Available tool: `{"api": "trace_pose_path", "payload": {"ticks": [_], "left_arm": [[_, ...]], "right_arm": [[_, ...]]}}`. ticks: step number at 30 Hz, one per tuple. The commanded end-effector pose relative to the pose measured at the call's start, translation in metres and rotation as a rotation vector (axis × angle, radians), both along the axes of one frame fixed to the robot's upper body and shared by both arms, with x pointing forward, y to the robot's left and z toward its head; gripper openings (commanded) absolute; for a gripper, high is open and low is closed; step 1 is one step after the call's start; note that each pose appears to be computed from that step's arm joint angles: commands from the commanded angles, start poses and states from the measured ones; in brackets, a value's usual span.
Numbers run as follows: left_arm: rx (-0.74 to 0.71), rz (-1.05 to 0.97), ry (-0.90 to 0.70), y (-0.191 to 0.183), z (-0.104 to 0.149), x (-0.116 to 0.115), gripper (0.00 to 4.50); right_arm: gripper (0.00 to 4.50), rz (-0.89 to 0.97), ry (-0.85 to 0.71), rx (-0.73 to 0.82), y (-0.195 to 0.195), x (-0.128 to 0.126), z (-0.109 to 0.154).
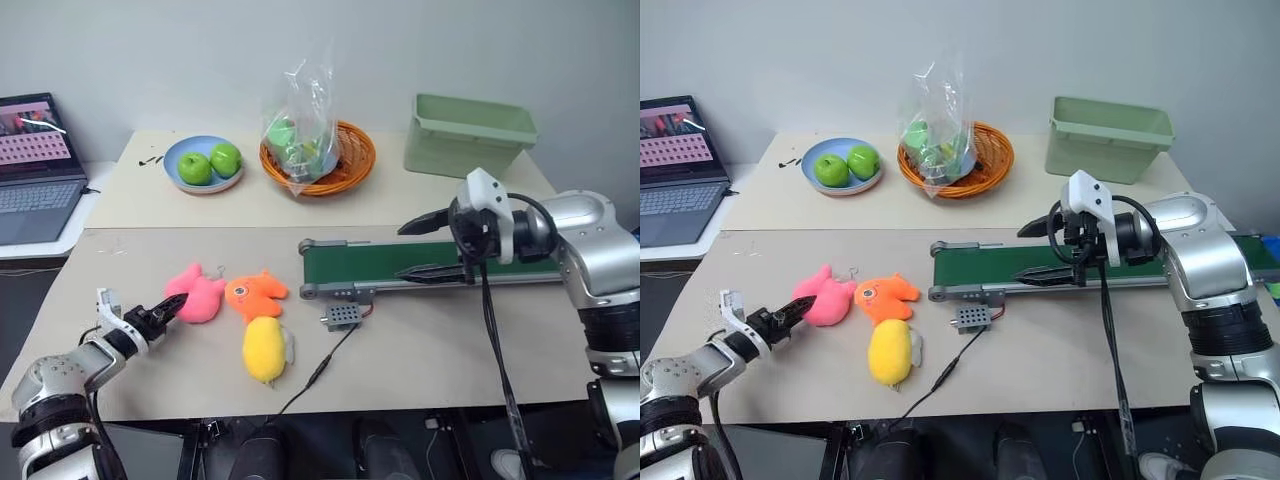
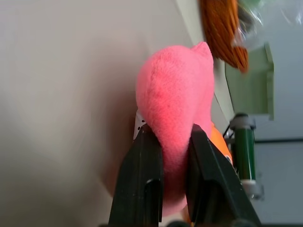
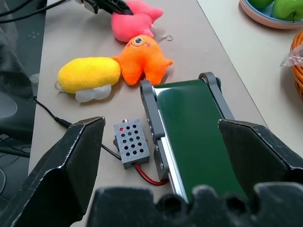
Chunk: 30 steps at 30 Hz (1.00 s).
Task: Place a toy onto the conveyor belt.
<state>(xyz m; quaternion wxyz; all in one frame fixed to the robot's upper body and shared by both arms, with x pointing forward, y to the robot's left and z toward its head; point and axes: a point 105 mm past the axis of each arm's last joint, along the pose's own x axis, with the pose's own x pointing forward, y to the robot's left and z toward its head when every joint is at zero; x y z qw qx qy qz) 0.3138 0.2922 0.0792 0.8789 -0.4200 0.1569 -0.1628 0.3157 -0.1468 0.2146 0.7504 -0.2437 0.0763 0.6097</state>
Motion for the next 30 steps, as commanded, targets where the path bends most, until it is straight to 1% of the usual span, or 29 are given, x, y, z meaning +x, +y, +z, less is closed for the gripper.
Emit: {"api": "trace_pose_path", "payload": {"ticks": [1, 2, 4, 5, 6, 7, 8, 10, 11, 13, 14, 15, 17, 18, 19, 20, 23, 26, 30], "left_arm": [[0.223, 0.018, -0.402, -0.024, 0.106, 0.018, 0.60], [0.255, 0.021, -0.451, -0.031, 0.119, 0.018, 0.60], [0.323, 0.026, -0.515, -0.046, 0.136, 0.020, 0.60], [0.395, 0.048, -0.562, -0.053, 0.147, 0.026, 0.60], [0.596, 0.097, -0.574, -0.061, 0.152, 0.039, 0.60], [0.743, 0.132, -0.593, -0.067, 0.156, 0.047, 0.60], [0.906, 0.128, -0.664, -0.082, 0.161, 0.052, 0.60], [1.116, 0.068, -0.769, -0.109, 0.158, 0.056, 0.60], [1.261, 0.017, -0.854, -0.123, 0.155, 0.055, 0.60], [1.488, -0.074, -0.985, -0.144, 0.146, 0.054, 0.60], [1.565, -0.104, -1.032, -0.151, 0.141, 0.054, 0.60], [1.672, -0.148, -1.085, -0.157, 0.134, 0.055, 0.60], [1.978, -0.259, -1.263, -0.170, 0.118, 0.053, 0.60], [2.078, -0.303, -1.328, -0.175, 0.111, 0.054, 0.60], [2.125, -0.314, -1.399, -0.182, 0.109, 0.055, 0.60], [2.143, -0.324, -1.460, -0.189, 0.108, 0.055, 0.60], [2.134, -0.312, -1.569, -0.204, 0.109, 0.058, 0.60], [2.127, -0.334, -1.627, -0.214, 0.103, 0.064, 0.60], [2.108, -0.427, -1.677, -0.226, 0.086, 0.066, 0.60]], "right_arm": [[4.50, 0.004, -0.045, 0.023, 0.000, 0.000, 0.013], [4.50, 0.005, -0.045, 0.023, 0.000, 0.000, 0.013], [4.50, 0.006, -0.046, 0.022, 0.000, 0.001, 0.014], [4.50, 0.007, -0.047, 0.022, -0.001, 0.002, 0.014], [4.50, 0.010, -0.046, 0.021, 0.000, 0.003, 0.014], [4.50, 0.013, -0.045, 0.021, 0.001, 0.003, 0.013], [4.50, 0.017, -0.045, 0.024, 0.003, 0.004, 0.013], [4.50, 0.021, -0.045, 0.027, 0.005, 0.005, 0.013], [4.50, 0.023, -0.046, 0.029, 0.005, 0.005, 0.013], [4.50, 0.022, -0.048, 0.031, 0.005, 0.004, 0.014], [4.50, 0.021, -0.048, 0.032, 0.005, 0.003, 0.014], [4.50, 0.017, -0.048, 0.032, 0.004, 0.003, 0.014], [4.50, 0.006, -0.045, 0.030, 0.001, 0.002, 0.013], [4.50, -0.001, -0.043, 0.030, 0.000, 0.001, 0.012], [4.50, -0.008, -0.042, 0.029, -0.002, 0.000, 0.011], [4.50, -0.014, -0.041, 0.029, -0.003, 0.000, 0.010], [4.50, -0.026, -0.042, 0.034, -0.004, -0.002, 0.010], [4.50, -0.041, -0.044, 0.037, -0.006, -0.004, 0.009], [4.50, -0.059, -0.042, 0.039, -0.009, -0.007, 0.009]]}}
